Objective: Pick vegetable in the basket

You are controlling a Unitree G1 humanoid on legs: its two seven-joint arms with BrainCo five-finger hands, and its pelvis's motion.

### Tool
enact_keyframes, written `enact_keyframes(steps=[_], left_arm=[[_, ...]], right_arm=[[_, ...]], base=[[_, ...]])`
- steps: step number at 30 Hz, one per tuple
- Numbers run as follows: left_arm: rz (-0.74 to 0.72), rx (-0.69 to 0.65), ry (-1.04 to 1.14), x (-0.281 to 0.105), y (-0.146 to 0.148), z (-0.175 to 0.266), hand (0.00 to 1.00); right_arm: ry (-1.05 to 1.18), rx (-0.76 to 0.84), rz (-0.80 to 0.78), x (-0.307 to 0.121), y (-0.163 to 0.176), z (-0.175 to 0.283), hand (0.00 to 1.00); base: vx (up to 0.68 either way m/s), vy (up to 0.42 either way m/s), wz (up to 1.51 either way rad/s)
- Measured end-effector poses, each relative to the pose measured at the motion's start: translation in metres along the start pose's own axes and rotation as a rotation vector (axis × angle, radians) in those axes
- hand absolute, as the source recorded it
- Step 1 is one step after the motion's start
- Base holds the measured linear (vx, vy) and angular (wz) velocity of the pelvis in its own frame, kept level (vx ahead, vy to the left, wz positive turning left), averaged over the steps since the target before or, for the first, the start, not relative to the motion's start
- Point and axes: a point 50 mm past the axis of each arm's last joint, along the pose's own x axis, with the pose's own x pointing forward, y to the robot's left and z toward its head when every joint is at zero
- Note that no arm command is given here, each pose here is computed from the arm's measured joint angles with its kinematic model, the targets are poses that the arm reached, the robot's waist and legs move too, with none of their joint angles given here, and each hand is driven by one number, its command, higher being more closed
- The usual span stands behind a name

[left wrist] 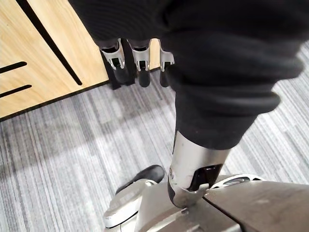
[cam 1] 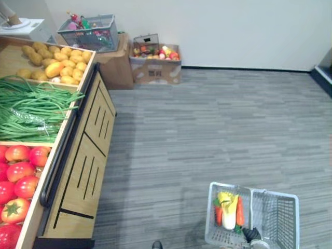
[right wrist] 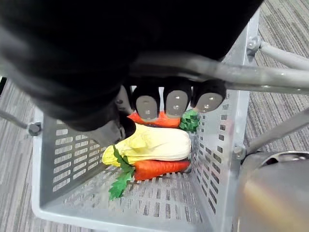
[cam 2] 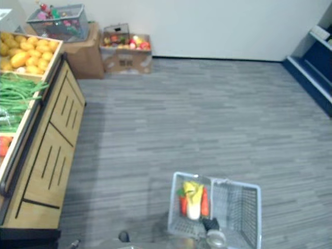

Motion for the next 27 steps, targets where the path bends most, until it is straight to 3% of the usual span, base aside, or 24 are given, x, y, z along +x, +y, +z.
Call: enact_keyframes(steps=[7,17,21,27], left_arm=[[0.007,-0.043,0.013,0.000,-0.001,0.000,0.00],[0.043,-0.289,0.113,-0.007,-0.014,-0.011,0.00],[0.040,-0.278,0.111,-0.008,-0.015,-0.012,0.00],[0.006,-0.083,0.025,-0.002,-0.003,-0.003,0.00]], right_arm=[[0.024,-0.026,0.008,-0.001,0.000,-0.007,1.00],[0.001,-0.022,-0.035,0.004,-0.017,0.005,1.00],[0.015,0.008,-0.055,0.004,-0.022,0.002,1.00],[0.071,0.056,-0.072,0.000,-0.022,-0.015,1.00]], base=[[0.00,-0.098,0.64],[-0.11,-0.084,0.56],[0.02,0.099,0.53],[0.02,0.103,0.41]])
